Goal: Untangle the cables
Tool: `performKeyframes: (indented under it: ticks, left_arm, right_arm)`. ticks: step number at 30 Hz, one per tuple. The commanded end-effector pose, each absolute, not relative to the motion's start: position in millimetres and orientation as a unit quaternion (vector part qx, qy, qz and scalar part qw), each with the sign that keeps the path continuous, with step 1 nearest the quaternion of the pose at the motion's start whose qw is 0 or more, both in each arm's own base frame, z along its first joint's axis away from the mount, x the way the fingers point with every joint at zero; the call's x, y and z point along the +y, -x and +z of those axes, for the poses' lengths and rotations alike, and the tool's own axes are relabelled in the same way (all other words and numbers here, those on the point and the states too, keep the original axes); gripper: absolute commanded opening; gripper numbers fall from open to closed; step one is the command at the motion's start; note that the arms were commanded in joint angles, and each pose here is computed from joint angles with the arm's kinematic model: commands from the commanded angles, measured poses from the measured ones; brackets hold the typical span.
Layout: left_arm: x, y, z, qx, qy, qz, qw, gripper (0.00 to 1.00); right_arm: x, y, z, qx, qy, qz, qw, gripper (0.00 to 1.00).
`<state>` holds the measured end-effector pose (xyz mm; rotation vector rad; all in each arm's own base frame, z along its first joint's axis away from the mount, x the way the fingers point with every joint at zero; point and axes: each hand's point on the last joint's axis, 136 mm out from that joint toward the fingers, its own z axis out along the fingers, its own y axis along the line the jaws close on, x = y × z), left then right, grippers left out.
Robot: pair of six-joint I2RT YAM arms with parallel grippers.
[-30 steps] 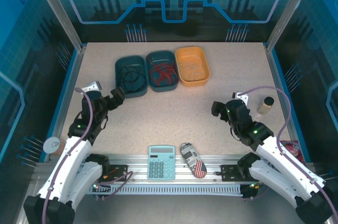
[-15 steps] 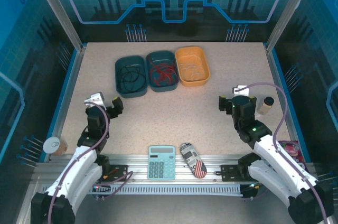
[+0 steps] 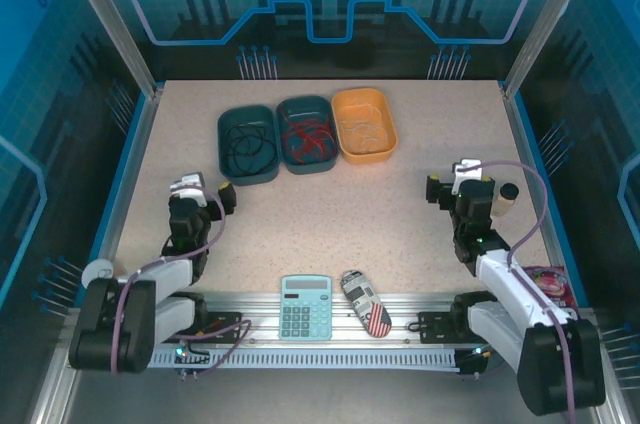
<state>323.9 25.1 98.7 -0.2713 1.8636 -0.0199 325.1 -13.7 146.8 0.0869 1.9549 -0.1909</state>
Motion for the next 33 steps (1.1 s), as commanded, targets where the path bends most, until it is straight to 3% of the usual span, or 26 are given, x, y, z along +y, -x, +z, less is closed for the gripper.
performKeyframes:
  ticks: [1,11,20,33]
  left_arm:
    - [17,-343,136,0.754,0.089,-0.037,0.649,0.99]
    - [6,-368,112,0.749,0.047,-0.058,0.659,0.99]
    - [0,-395,98,0.806,0.034,-0.078,0.586,0.99]
    - [-3,-395,97,0.808,0.028,-0.075,0.584,0.99]
  right_arm:
    - [-11,-340,161,0.802,-0.028,-0.065,0.594,1.0]
    - [-12,-362,143,0.806,-0.018,-0.051,0.589,1.0]
    - [10,-382,127,0.805,0.029,0.005,0.592,1.0]
    - [26,-397,100,0.806,0.058,0.041,0.588,1.0]
